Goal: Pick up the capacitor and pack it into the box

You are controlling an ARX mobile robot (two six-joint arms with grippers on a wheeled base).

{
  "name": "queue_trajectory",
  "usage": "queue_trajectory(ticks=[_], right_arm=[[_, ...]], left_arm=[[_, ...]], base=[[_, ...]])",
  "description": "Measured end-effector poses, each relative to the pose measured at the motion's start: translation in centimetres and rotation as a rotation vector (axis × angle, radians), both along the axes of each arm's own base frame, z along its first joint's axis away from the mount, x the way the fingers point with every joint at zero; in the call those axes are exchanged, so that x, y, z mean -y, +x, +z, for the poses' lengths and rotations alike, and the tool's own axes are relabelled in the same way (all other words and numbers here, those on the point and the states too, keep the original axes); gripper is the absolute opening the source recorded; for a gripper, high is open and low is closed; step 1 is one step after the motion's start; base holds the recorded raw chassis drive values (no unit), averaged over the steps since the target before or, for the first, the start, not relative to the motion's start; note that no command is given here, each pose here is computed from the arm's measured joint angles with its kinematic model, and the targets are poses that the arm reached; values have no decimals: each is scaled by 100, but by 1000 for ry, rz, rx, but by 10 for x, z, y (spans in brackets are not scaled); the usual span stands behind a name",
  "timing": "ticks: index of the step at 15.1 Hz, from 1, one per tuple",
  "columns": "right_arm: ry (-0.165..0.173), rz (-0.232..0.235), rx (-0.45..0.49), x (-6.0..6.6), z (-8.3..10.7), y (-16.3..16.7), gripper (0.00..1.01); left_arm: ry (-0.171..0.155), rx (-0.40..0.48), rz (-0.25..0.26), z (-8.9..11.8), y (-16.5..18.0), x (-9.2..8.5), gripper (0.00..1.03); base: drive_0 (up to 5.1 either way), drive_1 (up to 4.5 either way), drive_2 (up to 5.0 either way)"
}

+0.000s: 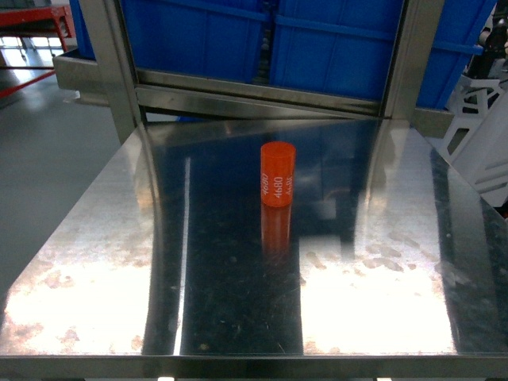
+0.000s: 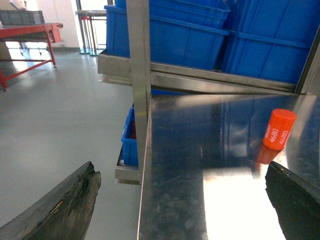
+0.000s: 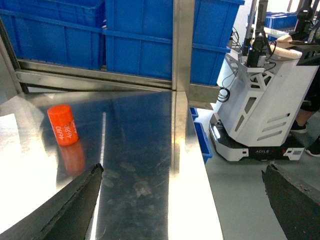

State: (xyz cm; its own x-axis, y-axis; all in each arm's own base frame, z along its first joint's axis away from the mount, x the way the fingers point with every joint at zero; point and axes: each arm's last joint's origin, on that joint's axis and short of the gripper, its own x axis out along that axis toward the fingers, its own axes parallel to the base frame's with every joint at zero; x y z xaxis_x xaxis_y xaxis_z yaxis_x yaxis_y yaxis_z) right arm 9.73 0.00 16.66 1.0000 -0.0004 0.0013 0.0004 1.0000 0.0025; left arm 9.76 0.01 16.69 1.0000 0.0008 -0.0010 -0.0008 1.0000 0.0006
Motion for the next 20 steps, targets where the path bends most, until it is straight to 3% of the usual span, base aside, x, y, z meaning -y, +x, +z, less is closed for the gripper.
queue_trajectory(ticks=[9, 11, 12, 13, 15, 16, 17, 18, 20], right_arm=[[0, 0, 0, 0, 0, 0, 98], [0, 1, 1, 0, 0, 0, 98], [0, 1, 0, 0, 0, 0, 98], [0, 0, 0, 0, 0, 0, 98], [0, 0, 0, 0, 0, 0, 98], [0, 0, 0, 0, 0, 0, 98], [0, 0, 0, 0, 0, 0, 98], [0, 0, 0, 0, 0, 0, 98], [0, 0, 0, 0, 0, 0, 98]], left_arm=[[0, 0, 0, 0, 0, 0, 98], [-58, 9, 146, 5, 14, -7, 98], [-83, -1, 179, 9, 32, -21, 98], [-89, 22, 143, 20, 57, -32, 98], [-73, 114, -73, 44, 132, -33, 98], [-79, 76, -147, 38, 171, -27, 98], [-106, -56, -218, 17, 213, -12, 98], [-103, -117, -291, 0, 241, 10, 98], [-85, -121, -420, 3, 278, 63, 98]], base=[[0, 0, 0], [0, 0, 0], [0, 0, 0], [0, 0, 0], [0, 0, 0], [0, 0, 0], [0, 0, 0], [0, 0, 0], [0, 0, 0]])
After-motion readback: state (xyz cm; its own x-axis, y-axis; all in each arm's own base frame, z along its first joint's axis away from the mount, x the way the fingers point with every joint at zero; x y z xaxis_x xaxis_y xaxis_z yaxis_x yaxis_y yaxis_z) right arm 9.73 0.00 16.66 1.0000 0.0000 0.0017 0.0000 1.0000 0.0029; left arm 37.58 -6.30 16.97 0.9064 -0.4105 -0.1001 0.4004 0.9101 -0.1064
